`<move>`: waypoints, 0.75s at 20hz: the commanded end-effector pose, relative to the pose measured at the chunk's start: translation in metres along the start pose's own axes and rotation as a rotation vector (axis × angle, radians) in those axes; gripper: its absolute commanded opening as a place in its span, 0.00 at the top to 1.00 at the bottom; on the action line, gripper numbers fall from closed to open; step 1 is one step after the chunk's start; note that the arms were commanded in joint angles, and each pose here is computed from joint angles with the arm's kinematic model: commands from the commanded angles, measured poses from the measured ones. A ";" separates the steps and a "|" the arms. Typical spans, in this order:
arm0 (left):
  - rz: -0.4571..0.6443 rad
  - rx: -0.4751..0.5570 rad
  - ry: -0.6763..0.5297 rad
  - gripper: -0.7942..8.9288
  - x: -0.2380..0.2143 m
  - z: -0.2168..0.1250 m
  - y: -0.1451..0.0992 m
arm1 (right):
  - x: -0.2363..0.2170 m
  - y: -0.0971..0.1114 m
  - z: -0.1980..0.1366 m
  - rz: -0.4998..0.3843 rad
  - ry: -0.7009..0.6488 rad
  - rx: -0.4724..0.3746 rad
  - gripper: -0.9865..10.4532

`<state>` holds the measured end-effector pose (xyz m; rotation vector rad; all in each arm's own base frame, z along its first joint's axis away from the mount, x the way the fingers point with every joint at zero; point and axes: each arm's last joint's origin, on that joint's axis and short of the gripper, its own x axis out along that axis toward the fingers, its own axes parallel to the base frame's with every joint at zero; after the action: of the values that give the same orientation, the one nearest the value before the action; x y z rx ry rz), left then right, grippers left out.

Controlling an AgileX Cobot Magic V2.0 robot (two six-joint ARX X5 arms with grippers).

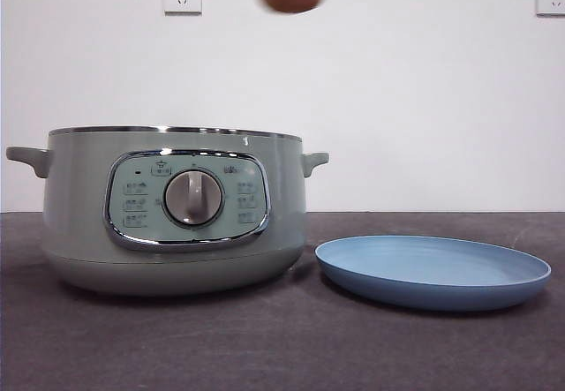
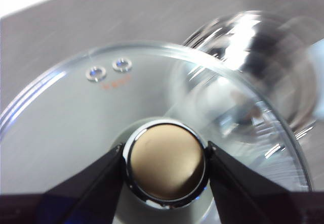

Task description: Take the potato out from the steamer,put the potato on the plate,close the lid

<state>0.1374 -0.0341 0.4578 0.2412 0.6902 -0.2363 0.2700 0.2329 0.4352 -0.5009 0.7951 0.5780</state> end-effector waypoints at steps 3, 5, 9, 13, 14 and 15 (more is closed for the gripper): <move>-0.223 0.034 -0.210 0.93 0.019 0.033 -0.004 | -0.030 -0.039 -0.018 -0.070 0.003 0.195 0.92; -0.305 0.044 -0.246 0.93 0.031 0.042 -0.006 | -0.035 -0.054 -0.023 -0.099 -0.002 0.257 0.92; -0.352 0.044 -0.219 0.93 0.054 0.051 -0.007 | -0.024 -0.089 -0.037 -0.140 0.051 0.360 0.92; -0.357 0.040 -0.186 0.93 0.068 0.054 -0.008 | 0.011 -0.101 -0.059 -0.048 0.188 0.417 0.92; -0.358 0.040 -0.185 0.93 0.070 0.055 -0.008 | 0.024 -0.101 -0.066 -0.040 0.240 0.420 0.92; -0.358 0.040 -0.186 0.93 0.071 0.055 -0.008 | 0.036 -0.100 -0.072 -0.032 0.282 0.420 0.92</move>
<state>0.2229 -0.0674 0.4436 0.1222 0.6107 -0.5932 0.3149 0.1246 0.3914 -0.2126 1.1073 0.3058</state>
